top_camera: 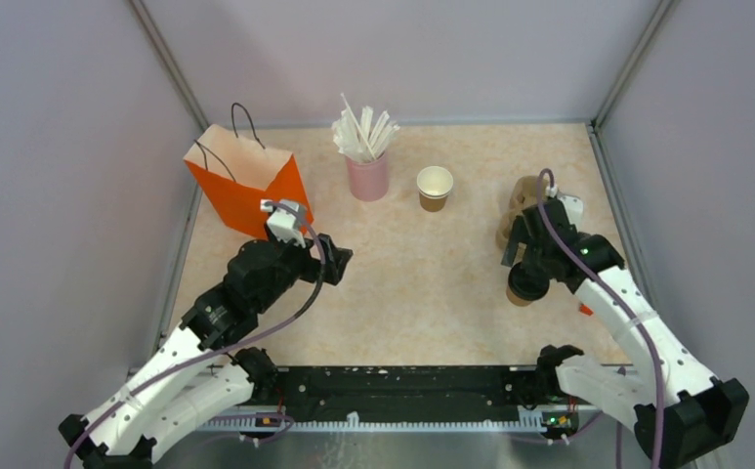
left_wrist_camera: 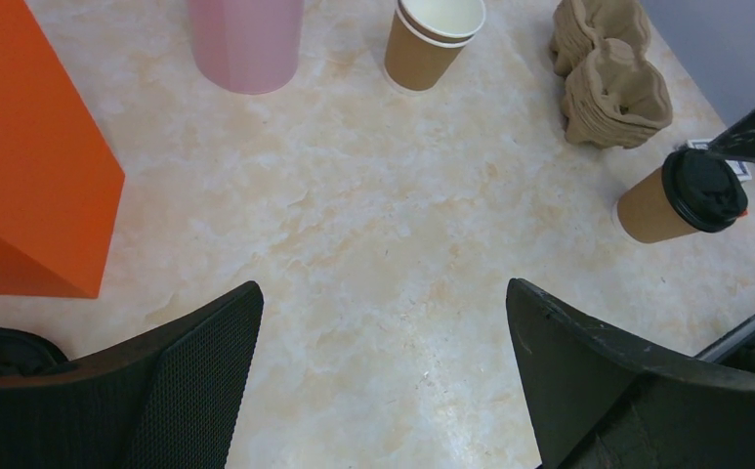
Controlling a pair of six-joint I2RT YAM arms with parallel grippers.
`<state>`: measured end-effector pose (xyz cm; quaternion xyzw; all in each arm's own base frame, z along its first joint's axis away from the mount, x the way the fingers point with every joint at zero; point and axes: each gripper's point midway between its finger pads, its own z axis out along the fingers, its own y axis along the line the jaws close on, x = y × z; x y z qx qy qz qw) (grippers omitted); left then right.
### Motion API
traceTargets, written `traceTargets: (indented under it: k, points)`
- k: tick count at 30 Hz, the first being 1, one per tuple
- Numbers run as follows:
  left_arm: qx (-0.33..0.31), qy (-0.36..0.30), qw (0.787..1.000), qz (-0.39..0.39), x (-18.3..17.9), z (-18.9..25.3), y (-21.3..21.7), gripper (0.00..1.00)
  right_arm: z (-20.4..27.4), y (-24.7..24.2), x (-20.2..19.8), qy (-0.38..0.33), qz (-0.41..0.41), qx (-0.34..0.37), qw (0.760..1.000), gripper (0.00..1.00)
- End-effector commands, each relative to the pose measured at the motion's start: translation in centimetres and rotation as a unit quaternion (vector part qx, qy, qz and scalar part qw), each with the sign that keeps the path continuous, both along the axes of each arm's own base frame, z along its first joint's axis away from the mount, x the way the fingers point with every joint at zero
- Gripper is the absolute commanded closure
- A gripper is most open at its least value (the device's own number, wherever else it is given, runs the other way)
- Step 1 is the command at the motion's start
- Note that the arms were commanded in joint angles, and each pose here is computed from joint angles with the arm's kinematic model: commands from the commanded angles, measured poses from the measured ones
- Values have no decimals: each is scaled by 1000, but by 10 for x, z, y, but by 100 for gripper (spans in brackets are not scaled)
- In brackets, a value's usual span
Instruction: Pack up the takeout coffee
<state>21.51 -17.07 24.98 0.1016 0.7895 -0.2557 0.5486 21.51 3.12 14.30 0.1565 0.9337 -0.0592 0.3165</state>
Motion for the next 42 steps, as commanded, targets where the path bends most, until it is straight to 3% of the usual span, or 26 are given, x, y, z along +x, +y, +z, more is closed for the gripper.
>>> traceTargets:
  k: [1,7,14,17,19,21,27,33,42]
  points:
    - [-1,20,998,68,13,-7,14,1,61,23,13,-78,63,59,993,1]
    - [9,89,977,195,27,-41,44,1,101,73,23,-166,178,148,959,2]
    - [-73,141,940,302,44,-66,96,4,101,96,94,-253,167,161,939,6]
    - [-86,167,925,331,45,-84,111,4,105,109,131,-277,164,164,933,20]
    - [-80,172,919,346,43,-92,116,3,96,114,157,-273,155,149,938,36]
    - [-73,170,918,350,42,-96,119,2,91,121,179,-265,157,138,941,43]
    - [-50,136,937,317,42,-81,118,1,60,132,225,-227,169,96,955,56]
    - [5,77,987,143,37,-53,79,1,42,141,250,-207,178,80,959,62]
    - [13,67,993,94,31,-51,68,1,13,151,267,-173,180,79,965,64]
